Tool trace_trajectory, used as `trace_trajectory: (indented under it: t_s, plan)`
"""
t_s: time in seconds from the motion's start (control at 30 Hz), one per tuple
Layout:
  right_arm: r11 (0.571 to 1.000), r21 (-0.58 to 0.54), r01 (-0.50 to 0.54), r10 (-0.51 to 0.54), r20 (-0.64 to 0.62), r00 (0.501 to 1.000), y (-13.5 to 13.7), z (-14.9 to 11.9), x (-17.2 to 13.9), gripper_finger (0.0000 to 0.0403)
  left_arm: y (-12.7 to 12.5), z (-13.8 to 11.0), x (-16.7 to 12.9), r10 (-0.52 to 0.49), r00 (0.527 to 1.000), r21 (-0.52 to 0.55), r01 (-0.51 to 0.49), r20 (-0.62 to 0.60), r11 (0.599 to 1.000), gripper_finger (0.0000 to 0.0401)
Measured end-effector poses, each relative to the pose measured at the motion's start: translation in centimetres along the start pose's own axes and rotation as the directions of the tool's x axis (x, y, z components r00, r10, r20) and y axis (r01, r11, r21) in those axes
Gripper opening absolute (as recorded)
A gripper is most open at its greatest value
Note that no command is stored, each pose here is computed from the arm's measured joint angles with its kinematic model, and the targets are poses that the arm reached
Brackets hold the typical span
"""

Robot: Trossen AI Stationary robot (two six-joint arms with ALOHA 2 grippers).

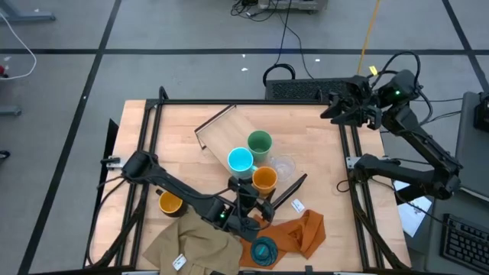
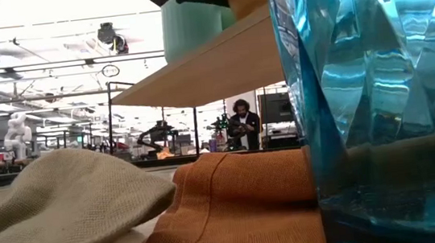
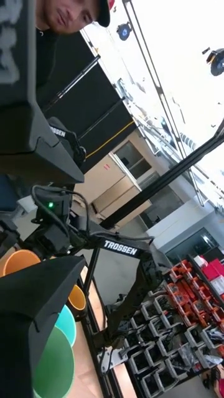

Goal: Stack small to large cups/mugs on shelf
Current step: Put the yellow cup on the shelf

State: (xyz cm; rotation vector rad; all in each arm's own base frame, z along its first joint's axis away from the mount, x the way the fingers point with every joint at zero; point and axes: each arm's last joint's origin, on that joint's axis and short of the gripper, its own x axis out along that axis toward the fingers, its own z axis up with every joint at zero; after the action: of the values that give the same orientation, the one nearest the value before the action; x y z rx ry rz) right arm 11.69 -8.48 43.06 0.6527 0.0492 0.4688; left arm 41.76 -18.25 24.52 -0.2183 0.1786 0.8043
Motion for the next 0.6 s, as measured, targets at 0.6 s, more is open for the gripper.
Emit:
trace_trajectory:
  t_s: [0.6]
  plan:
    - [1.0, -0.005, -0.001, 0.001, 0.002, 1.0, 0.1, 0.0, 0.0, 0.0192, -0.3, -1.3, 0.5, -0.018, 0.999, -0.014, 0.018, -0.033, 1.0, 0.0333]
